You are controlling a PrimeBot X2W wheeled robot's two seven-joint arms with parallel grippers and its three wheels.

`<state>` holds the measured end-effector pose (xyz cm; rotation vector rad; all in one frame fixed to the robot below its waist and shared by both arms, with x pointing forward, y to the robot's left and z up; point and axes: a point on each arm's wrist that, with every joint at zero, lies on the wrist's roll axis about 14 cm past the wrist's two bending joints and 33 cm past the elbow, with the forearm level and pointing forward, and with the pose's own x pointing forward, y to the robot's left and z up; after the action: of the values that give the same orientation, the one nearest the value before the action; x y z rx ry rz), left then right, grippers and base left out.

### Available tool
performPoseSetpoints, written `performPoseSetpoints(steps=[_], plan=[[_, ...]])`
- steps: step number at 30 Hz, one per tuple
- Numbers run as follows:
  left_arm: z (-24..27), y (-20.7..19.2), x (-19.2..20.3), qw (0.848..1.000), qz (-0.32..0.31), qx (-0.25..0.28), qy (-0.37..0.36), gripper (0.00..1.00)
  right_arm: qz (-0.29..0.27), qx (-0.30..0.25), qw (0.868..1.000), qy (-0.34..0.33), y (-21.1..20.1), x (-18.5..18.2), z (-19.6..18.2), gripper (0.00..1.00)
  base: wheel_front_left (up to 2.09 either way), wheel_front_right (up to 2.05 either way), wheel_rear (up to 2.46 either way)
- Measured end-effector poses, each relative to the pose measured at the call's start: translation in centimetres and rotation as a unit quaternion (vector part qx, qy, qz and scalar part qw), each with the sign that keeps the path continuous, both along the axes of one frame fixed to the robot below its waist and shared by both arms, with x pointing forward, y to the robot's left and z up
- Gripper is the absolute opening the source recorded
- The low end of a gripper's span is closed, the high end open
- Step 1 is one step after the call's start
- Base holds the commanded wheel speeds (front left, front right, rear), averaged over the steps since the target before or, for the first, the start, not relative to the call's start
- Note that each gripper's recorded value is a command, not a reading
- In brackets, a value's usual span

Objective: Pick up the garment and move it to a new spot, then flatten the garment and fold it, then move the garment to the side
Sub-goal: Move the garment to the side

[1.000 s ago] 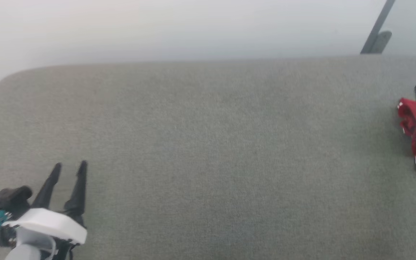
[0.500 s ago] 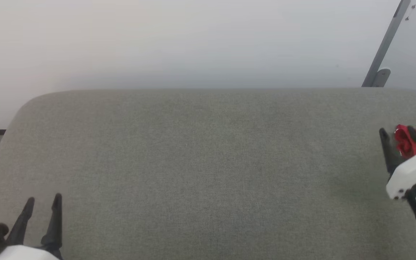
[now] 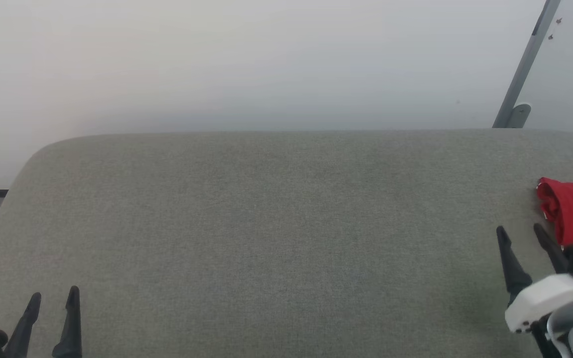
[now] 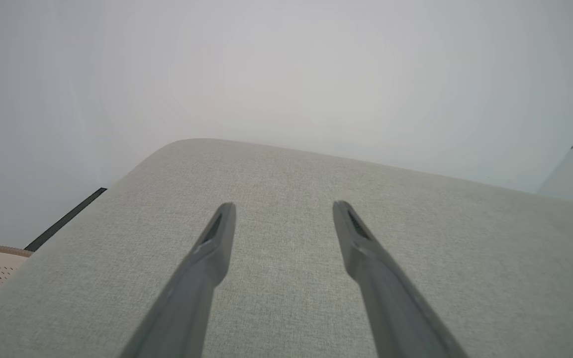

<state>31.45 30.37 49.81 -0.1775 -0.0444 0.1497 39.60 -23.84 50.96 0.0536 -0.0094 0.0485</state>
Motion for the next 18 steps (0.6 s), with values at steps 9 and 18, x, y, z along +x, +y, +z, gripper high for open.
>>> performPoseSetpoints(steps=[9,18], plan=[[0.1,-0.4,0.0,1.000,-0.009,0.010,0.000,1.00,-0.023,0.008,1.000,-0.009,-0.2,-2.6,-0.7,1.00,0.00,0.00,0.00],[0.3,-1.3,0.5,1.000,-0.027,0.017,0.000,1.00,-0.043,0.019,0.999,-0.006,-0.5,-4.2,-1.5,1.00,0.00,0.00,0.00]])
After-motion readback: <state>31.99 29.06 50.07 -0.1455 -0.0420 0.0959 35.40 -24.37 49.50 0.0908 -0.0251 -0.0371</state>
